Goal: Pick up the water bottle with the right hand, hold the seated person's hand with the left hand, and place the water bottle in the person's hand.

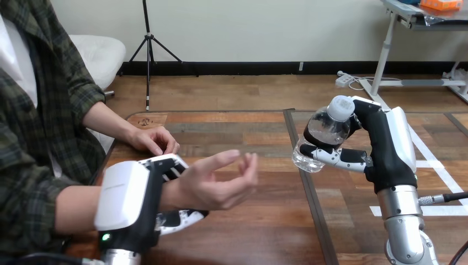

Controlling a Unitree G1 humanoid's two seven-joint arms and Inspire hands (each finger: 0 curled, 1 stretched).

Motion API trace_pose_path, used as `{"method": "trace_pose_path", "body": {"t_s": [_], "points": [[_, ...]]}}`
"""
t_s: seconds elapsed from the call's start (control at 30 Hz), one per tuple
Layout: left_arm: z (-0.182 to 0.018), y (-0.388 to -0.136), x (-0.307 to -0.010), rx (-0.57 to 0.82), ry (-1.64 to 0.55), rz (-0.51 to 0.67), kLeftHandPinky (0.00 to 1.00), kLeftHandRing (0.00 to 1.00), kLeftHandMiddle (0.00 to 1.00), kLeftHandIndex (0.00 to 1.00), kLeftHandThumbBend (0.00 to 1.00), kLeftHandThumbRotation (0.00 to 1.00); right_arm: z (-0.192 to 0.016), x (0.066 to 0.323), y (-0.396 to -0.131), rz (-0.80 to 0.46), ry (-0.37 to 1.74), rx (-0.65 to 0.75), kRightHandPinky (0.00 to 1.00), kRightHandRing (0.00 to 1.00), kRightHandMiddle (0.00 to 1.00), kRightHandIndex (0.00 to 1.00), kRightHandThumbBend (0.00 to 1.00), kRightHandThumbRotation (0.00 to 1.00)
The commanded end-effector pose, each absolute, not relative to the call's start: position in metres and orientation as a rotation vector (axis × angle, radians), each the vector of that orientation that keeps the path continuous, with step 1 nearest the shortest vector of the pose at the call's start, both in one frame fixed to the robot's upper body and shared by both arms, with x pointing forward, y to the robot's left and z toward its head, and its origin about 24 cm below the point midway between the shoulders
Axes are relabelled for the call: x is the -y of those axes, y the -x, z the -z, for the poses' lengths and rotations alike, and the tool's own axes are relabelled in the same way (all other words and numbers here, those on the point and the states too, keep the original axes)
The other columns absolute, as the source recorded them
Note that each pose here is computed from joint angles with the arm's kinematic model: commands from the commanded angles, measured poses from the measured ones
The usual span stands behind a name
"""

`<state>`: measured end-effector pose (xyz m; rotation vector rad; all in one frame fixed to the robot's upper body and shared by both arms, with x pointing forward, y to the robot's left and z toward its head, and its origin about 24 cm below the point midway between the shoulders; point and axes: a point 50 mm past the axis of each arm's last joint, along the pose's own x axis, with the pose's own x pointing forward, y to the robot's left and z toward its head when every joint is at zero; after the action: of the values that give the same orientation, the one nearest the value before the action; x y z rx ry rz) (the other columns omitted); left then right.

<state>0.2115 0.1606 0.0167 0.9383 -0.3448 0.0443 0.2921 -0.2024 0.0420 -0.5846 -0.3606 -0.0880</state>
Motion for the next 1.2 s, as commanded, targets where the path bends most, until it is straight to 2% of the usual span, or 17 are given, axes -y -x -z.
{"method": "trace_pose_path", "body": {"t_s": [0.0, 1.17], "points": [[-0.042, -0.222, -0.135, 0.528, -0.87, -0.007, 0.26, 0.31, 0.35, 0.37, 0.93, 0.0, -0.087, 0.196, -0.313, 0.103, 0.562, 0.56, 0.38, 0.41, 0.47, 0.47, 0.74, 0.0], [-0.048, -0.217, -0.107, 0.617, -0.819, 0.055, 0.23, 0.29, 0.33, 0.34, 0.95, 0.0, -0.108, 0.174, -0.313, 0.014, 0.513, 0.694, 0.33, 0.38, 0.45, 0.44, 0.73, 0.0]]}}
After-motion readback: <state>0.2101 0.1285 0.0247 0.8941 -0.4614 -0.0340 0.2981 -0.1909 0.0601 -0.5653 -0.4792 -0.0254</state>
